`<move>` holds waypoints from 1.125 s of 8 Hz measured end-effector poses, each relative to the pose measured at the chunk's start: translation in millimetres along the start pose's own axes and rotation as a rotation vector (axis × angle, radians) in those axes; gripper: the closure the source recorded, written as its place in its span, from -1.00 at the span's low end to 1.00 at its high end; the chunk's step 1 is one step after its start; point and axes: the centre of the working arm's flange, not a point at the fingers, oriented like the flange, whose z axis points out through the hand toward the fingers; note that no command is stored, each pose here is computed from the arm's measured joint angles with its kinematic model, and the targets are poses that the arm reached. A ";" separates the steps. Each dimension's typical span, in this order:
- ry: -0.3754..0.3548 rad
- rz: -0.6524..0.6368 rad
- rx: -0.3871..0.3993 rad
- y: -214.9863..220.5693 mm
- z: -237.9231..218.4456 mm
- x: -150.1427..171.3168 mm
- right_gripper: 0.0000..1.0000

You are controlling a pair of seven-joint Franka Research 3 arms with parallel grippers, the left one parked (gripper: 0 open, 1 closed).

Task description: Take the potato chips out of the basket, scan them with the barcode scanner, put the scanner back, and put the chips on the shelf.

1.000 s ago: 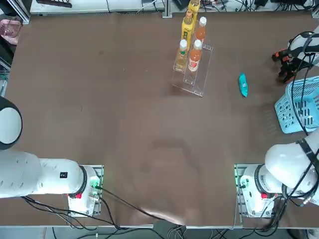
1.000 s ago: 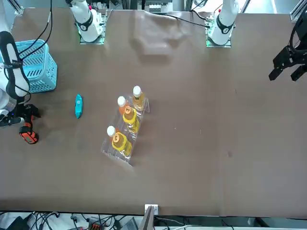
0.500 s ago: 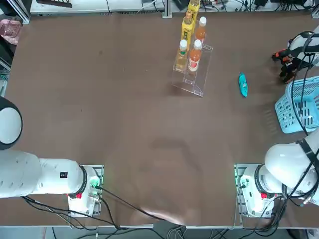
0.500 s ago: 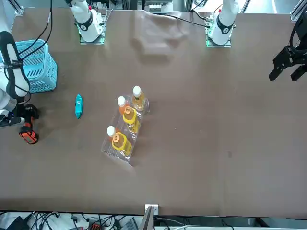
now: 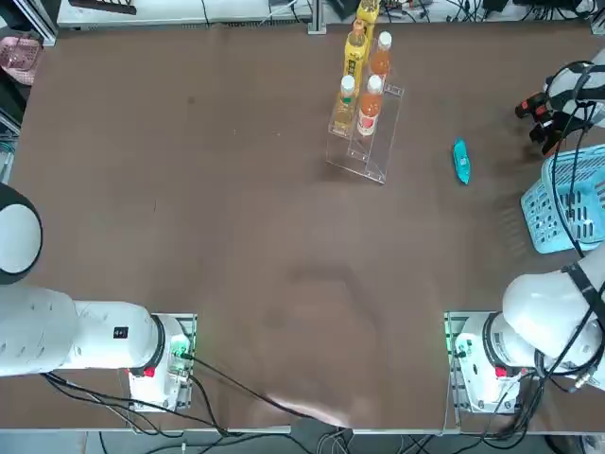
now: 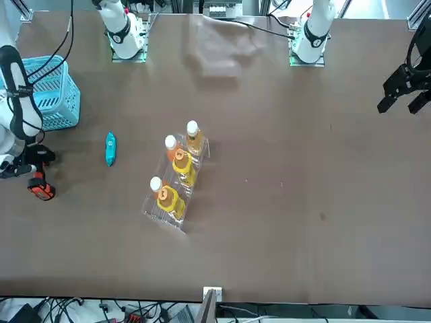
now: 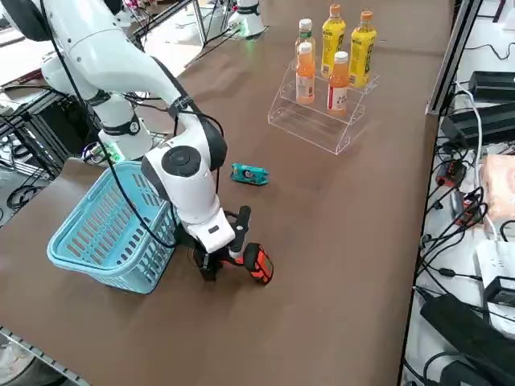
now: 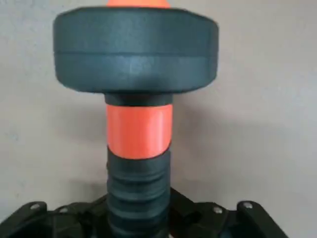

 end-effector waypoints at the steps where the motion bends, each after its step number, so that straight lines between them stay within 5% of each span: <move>1: 0.004 -0.005 -0.001 -1.6 -1.3 2.8 0.68; 9: 0.034 -0.059 -0.027 -27.3 -95.5 38.3 0.68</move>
